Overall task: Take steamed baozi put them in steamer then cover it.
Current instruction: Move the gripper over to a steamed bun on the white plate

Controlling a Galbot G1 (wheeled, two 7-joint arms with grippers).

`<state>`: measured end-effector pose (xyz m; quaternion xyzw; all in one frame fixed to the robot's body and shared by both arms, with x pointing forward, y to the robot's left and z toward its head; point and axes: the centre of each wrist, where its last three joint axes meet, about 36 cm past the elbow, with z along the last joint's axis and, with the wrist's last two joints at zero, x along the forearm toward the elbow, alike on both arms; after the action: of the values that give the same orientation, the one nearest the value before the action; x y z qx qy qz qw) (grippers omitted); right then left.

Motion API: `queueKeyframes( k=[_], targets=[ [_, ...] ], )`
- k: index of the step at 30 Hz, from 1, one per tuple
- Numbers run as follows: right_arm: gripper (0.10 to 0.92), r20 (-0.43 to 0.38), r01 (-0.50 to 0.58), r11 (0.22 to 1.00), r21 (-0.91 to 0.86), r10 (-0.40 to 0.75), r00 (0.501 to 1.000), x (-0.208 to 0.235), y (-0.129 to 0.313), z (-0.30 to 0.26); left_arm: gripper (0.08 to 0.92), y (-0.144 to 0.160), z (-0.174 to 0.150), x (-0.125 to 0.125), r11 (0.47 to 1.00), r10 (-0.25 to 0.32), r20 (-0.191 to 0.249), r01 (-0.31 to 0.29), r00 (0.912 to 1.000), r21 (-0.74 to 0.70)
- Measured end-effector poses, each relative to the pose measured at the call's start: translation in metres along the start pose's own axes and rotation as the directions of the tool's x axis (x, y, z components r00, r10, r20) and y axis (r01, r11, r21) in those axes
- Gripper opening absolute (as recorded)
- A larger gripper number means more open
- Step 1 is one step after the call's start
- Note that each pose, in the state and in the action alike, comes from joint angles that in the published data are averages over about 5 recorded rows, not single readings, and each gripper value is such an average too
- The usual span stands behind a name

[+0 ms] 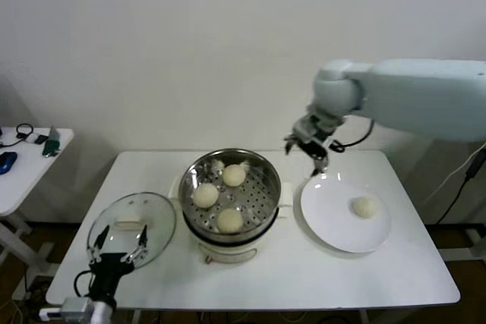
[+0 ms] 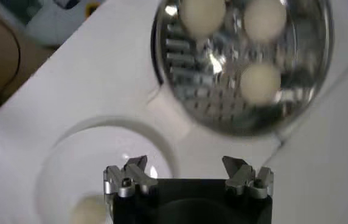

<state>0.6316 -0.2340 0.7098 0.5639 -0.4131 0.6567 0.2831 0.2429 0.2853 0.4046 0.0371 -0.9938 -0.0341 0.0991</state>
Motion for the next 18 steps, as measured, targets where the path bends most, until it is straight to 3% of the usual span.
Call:
queueKeyframes(
  k=[8, 18],
  targets=[
    [0.823, -0.030, 0.022, 0.962, -0.270, -0.032, 0.999, -0.034, 0.054, 0.092, 0.823, 0.001, 0.000, 0.002, 1.000, -0.002, -0.005, 0.002, 1.0000, -0.004],
    [0.823, -0.061, 0.065, 0.919, -0.390, -0.096, 0.994, -0.100, 0.084, 0.149, 0.823, 0.002, 0.004, 0.007, 1.000, -0.023, -0.016, 0.023, 0.9996, -0.007]
  ],
)
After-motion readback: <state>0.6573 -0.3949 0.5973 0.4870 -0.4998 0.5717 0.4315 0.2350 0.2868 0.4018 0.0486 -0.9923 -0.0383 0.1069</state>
